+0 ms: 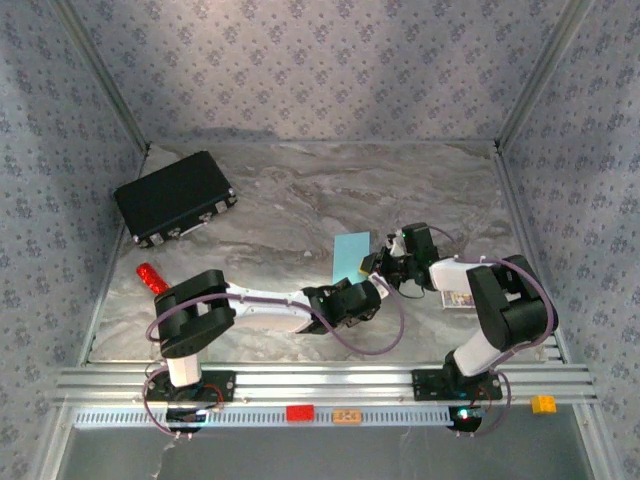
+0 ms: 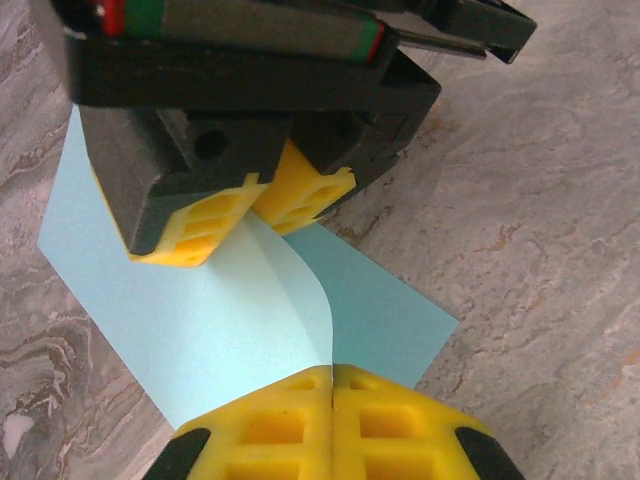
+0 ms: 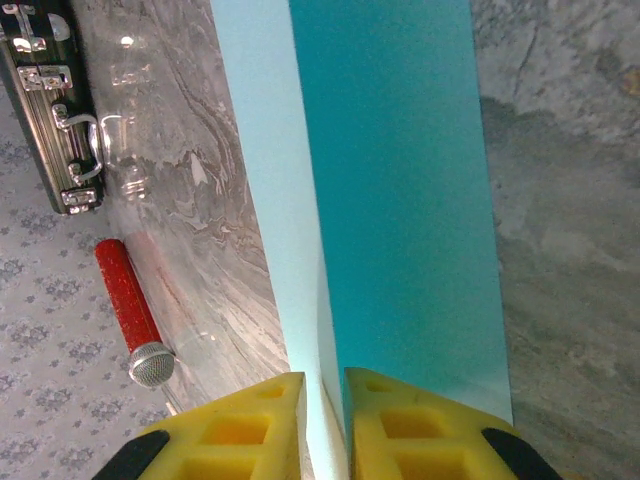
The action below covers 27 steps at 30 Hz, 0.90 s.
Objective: Fold a paper plane with a square sheet of paper (pick it up from the middle)
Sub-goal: Fold the triangle a second time at the center of the table.
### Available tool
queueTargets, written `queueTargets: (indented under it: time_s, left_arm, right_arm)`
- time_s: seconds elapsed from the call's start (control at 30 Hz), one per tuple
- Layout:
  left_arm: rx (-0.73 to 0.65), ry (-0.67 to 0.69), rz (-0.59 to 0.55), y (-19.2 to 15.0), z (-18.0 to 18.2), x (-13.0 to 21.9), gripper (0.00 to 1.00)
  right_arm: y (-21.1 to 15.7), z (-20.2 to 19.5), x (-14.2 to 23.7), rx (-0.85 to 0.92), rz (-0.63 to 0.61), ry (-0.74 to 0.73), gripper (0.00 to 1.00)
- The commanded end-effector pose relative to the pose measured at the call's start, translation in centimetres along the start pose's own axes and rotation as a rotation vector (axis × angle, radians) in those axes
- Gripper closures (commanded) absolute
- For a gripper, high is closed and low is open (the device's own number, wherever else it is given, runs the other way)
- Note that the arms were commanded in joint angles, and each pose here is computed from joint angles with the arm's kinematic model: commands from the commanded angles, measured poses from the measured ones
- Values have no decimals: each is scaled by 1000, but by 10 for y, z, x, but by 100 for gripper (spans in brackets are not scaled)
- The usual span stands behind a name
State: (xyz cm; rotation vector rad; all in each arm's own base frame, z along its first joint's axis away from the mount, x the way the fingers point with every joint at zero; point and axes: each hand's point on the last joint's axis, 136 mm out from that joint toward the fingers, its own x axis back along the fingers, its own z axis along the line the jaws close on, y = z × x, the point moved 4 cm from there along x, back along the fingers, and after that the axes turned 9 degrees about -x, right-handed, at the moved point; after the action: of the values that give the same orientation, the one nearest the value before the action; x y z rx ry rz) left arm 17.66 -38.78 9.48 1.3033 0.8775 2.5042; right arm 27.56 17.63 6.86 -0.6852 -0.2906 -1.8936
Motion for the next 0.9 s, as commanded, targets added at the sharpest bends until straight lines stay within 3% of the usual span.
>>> queueTargets:
  time_s: [0.0,0.17,0.5,0.67,0.87]
  left_arm:
    - [16,-27,-27,4,-3,6,100]
    - [92,-103,-49,6,-1,9,100]
    - [417,-435,-140,12,18,13,100]
    - [525,-511,-166,13,28,9,100]
    - [652,-547,-203,14,45,7,100]
  right_arm:
    - [2,3,6,4,-10,1,81]
    - [5,0,15,1,-36,-12,77]
    - [14,-11,55,-4,-140,-62,64]
    - [8,-8,61,7,-142,-66,65]
    - [-2,-11,59,12,-117,-53,78]
